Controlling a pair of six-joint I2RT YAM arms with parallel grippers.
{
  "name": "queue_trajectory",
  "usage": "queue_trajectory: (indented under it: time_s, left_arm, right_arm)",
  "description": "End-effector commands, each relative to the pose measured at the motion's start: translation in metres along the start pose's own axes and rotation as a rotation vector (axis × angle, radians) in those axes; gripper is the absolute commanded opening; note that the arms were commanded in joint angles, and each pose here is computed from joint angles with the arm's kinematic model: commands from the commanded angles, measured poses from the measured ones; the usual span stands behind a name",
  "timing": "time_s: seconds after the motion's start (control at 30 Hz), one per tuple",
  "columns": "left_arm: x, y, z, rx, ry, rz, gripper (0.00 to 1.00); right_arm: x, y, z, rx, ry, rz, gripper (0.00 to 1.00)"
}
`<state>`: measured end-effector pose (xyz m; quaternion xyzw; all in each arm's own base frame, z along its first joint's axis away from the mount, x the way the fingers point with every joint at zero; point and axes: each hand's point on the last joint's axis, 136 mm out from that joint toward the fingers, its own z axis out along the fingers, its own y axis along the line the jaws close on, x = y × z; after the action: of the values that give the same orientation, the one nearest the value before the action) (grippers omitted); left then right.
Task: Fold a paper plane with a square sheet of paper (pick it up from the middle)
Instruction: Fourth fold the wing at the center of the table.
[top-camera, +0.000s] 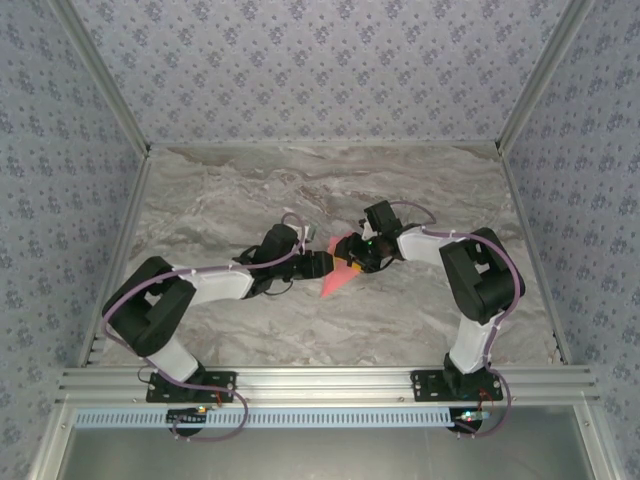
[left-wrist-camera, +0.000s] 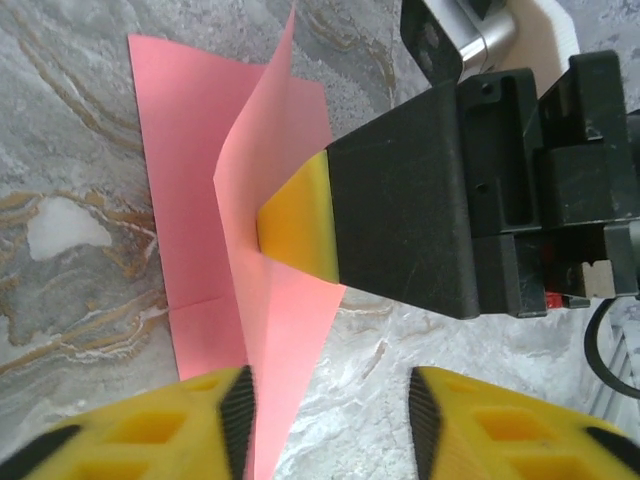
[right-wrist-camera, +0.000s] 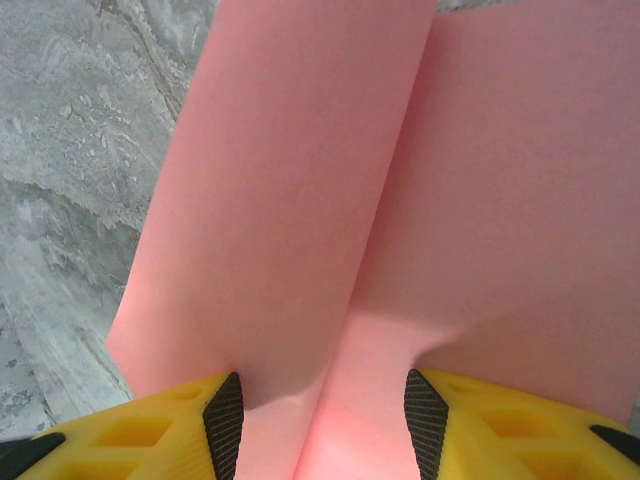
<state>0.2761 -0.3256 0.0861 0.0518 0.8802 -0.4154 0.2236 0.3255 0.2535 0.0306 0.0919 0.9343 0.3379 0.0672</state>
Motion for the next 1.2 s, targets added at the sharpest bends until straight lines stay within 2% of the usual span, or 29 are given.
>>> queue_trajectory:
  time_s: [0.0,0.1,0.37,0.63,1.17]
  left_arm:
    - [-0.006,-0.016,0.001,0.064,0.009,-0.034,0.36]
    - [-0.004,-0.012,0.009,0.056,0.03,-0.054,0.26]
    - [0.001,0.009,0.023,-0.024,0.05,-0.081,0.19]
    - [0.003,0.021,0.027,-0.077,0.054,-0.079,0.16]
    - [0.006,0.028,0.035,-0.09,0.073,-0.071,0.15]
  right_arm:
    - [0.009,-0.035,0.011,0.14,0.03,0.058,0.52]
    - [0.01,-0.039,0.012,0.155,0.031,0.074,0.51]
    - [0.013,-0.048,0.013,0.191,0.033,0.088,0.49]
    - [0.017,-0.056,0.011,0.229,0.035,0.098,0.47]
    - [0.02,-0.074,0.009,0.333,0.041,0.124,0.4]
